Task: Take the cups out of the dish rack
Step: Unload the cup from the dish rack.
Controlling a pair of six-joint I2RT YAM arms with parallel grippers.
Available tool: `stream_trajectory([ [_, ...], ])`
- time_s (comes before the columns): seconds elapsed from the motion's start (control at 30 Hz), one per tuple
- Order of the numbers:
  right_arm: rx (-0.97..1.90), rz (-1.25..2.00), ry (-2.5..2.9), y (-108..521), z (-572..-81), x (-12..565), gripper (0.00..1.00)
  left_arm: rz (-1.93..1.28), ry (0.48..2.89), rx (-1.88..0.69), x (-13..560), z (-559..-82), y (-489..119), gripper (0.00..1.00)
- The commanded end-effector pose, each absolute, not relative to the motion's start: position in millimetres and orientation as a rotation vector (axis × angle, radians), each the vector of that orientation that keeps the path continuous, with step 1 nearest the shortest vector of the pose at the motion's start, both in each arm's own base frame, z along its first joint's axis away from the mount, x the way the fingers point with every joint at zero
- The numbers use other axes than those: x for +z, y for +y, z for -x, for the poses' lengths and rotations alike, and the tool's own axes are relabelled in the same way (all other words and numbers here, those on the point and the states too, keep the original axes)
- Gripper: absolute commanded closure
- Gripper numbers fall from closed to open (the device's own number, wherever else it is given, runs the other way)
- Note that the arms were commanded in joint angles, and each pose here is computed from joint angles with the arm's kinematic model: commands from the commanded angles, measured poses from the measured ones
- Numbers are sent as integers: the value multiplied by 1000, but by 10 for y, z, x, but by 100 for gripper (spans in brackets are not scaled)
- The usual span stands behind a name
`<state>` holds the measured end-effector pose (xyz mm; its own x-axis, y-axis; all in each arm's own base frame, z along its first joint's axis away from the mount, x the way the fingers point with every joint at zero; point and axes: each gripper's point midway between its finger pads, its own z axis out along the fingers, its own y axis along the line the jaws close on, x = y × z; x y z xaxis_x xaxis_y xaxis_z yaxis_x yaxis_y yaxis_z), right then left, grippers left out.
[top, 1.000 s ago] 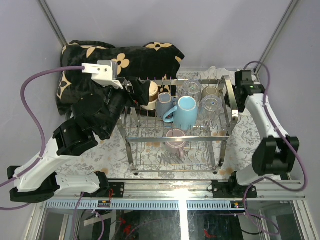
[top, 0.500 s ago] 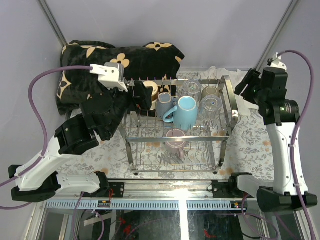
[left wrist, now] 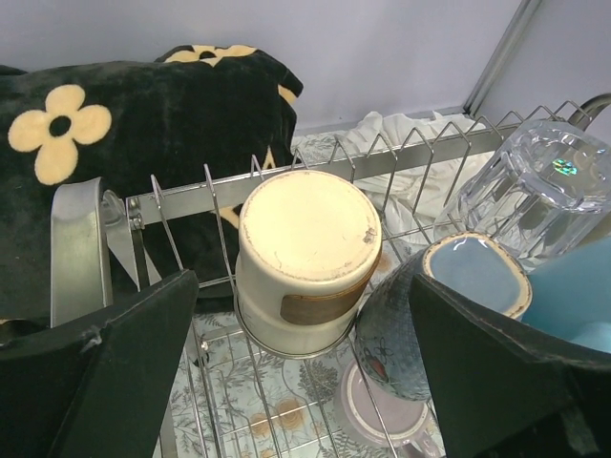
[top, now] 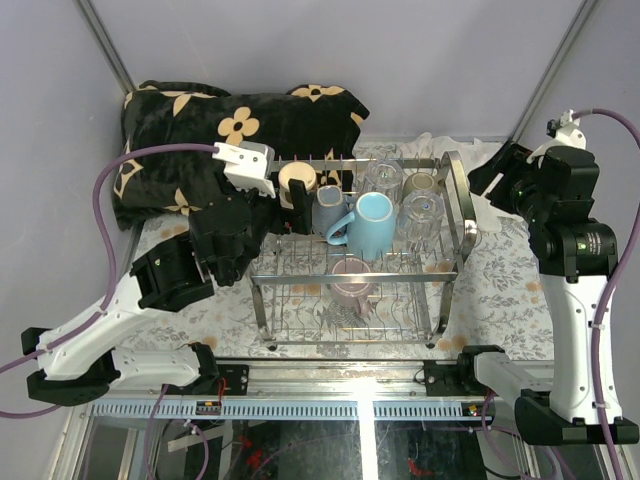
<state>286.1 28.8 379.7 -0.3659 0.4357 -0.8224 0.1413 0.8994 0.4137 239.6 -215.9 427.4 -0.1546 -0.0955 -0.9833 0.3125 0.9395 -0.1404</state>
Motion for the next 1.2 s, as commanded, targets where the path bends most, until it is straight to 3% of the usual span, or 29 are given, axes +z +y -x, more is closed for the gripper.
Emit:
stream_trajectory([
  [0.0,376,-389,1916,359,-2806,3891,30,-160,1688,-337,4232,-2441,-2158,9],
  [0.53,384,-399,1945,377,-2879,3724,30,-245,1587,-599,4686,-2181,-2323,12],
  [1.17,384,-408,1960,377,-2893,3660,29,-431,1616,-693,4466,-2091,-2747,13],
])
